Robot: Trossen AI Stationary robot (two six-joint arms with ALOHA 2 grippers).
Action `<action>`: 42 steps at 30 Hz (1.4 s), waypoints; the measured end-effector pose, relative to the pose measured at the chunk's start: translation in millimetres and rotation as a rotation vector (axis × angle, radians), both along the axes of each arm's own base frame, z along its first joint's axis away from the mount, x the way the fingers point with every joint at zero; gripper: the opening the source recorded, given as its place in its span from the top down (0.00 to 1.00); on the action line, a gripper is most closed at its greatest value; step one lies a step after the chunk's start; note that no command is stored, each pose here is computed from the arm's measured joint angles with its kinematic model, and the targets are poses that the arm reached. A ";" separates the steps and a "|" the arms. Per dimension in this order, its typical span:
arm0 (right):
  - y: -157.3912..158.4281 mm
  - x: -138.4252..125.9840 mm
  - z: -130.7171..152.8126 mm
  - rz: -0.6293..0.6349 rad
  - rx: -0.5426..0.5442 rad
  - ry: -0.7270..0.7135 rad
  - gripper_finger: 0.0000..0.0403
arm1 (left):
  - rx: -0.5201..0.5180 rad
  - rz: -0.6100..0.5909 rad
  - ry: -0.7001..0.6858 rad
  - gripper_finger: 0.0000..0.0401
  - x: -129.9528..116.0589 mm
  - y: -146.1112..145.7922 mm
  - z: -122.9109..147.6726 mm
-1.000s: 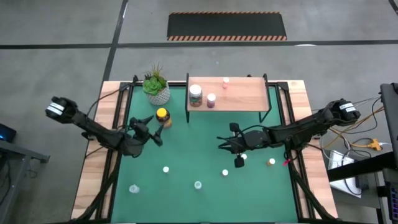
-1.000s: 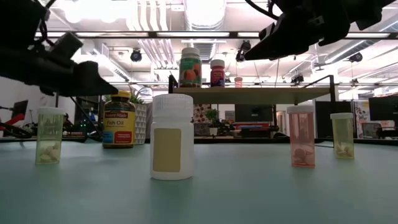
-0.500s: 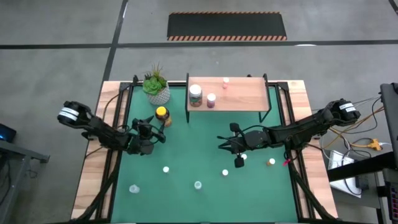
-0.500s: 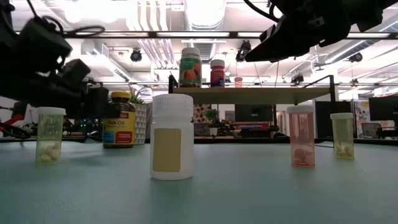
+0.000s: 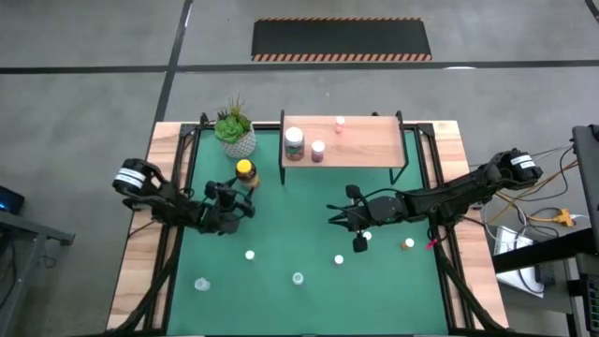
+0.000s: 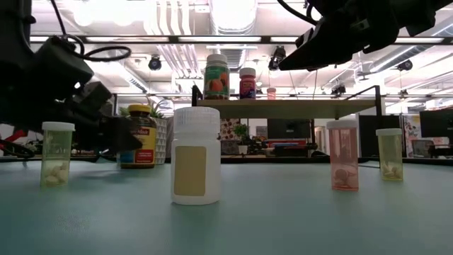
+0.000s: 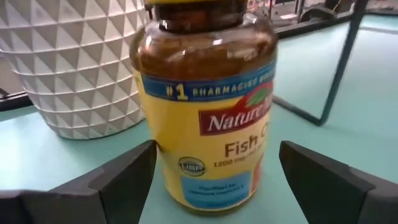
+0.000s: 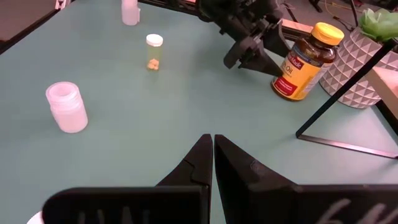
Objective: Pick and place medicine bottles onto shelf by color
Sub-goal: Put the large yellow medicine bottle on the shelf
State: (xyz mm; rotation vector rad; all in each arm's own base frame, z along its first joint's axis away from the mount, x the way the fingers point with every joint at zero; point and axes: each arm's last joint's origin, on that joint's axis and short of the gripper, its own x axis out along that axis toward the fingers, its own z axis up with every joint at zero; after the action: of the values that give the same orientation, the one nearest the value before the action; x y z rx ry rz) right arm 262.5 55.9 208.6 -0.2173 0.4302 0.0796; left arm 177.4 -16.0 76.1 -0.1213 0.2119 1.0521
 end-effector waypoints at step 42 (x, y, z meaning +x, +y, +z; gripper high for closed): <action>1.0 4.5 11.0 -0.084 0.223 -0.115 0.97 | 0.149 -0.410 0.026 0.39 28.1 -51.0 55.9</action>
State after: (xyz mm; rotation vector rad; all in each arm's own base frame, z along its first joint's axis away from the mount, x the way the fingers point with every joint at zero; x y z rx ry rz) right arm 267.0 56.9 219.5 0.0154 0.3129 0.0320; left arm 205.5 -67.0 132.0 0.0696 0.1719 0.6583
